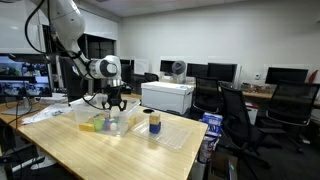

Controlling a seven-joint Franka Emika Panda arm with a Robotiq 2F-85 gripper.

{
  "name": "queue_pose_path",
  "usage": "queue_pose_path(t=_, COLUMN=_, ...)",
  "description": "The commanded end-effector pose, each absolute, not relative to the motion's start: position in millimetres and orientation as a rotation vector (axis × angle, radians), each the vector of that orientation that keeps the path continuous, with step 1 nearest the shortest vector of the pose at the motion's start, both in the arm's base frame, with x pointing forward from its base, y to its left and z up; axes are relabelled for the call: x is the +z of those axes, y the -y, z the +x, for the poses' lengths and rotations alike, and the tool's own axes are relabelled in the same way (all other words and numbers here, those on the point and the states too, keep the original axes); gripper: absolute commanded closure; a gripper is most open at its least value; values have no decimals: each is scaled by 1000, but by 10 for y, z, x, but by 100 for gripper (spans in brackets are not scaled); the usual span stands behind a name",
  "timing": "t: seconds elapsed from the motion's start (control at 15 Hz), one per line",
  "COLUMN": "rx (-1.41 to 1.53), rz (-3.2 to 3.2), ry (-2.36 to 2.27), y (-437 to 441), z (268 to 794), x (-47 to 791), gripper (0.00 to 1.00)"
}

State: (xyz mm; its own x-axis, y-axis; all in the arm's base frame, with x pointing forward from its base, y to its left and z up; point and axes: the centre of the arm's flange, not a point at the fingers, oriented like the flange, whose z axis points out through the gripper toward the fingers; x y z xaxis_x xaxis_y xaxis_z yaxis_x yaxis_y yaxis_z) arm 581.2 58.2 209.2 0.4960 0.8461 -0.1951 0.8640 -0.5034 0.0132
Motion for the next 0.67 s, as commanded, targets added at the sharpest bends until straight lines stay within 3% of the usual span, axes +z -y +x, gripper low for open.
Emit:
queue_pose_path(t=0.0, rx=-191, rz=2510, ry=-1732, y=-511, z=5749, x=2008, gripper=6)
queue_pose_path(t=0.07, rx=-191, rz=2480, ry=-1799, y=-509, z=5756, x=1982, gripper=0)
queue_pose_path(t=0.6, rx=-255, rz=2258, ry=-2150, y=-458, z=5854, x=1775, gripper=0)
